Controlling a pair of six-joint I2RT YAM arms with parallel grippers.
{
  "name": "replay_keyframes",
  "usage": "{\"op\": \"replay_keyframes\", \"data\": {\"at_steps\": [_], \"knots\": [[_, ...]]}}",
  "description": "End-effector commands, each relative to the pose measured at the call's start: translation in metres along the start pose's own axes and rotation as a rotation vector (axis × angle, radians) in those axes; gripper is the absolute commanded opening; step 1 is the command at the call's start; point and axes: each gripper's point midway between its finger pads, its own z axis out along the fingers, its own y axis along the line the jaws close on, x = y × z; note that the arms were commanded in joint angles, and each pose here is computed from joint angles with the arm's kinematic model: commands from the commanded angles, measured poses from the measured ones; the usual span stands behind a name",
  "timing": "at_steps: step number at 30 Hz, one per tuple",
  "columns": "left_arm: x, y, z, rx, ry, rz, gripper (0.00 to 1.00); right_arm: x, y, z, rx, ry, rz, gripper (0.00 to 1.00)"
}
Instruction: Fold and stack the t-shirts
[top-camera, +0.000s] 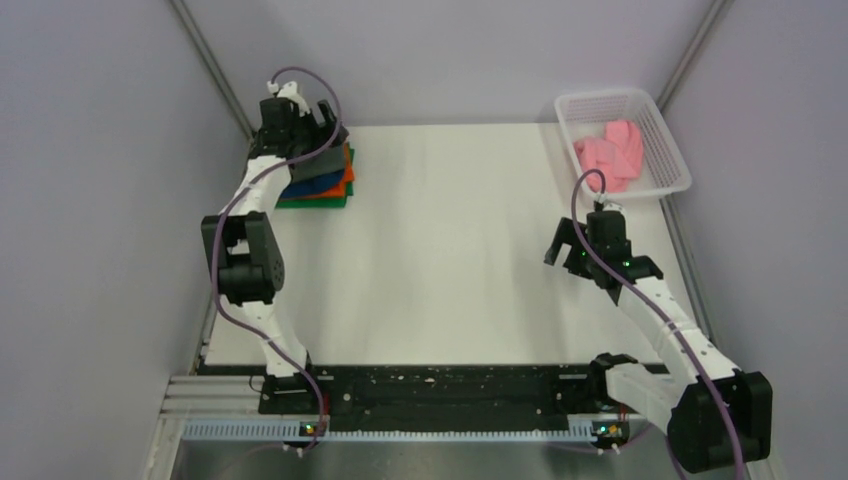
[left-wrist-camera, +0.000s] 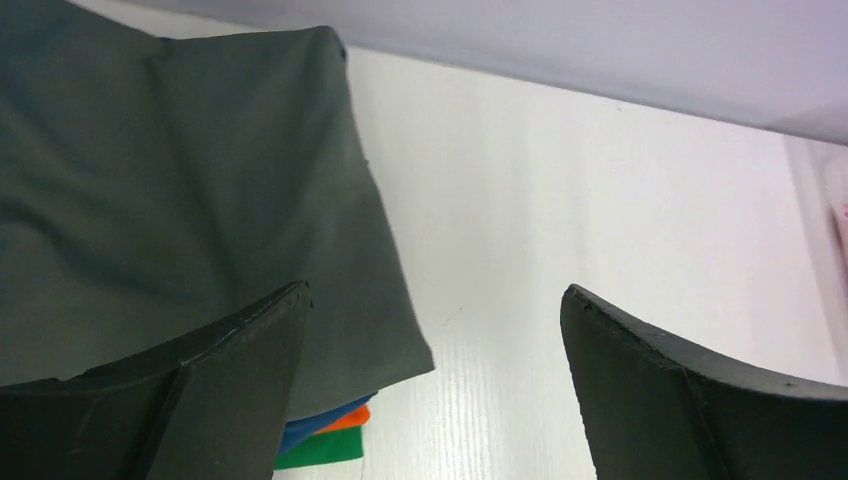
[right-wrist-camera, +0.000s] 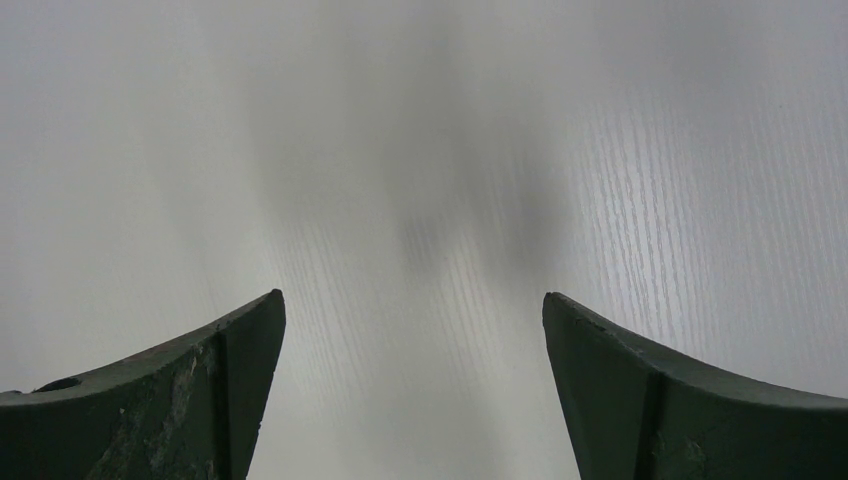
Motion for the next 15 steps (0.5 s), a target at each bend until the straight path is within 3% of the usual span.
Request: {"op": "replay_keyframes", "data": {"at_steps": [1, 10, 15], "knots": [[0.008, -0.034, 0.005, 0.167, 0.034, 0.031, 0.99, -0.009, 0.002, -0.001, -0.019, -0.046, -0.003, 0.99], [0.079, 0.005, 0.028, 0.115, 0.29, 0.162, 0.99, -0.012, -0.001, 0.0, 0.002, -0.049, -0.009, 0.99], [0.12, 0.029, 0.048, 0.118, 0.431, 0.122, 0.99, -0.011, -0.004, 0.001, 0.018, -0.048, -0.009, 0.99]]}}
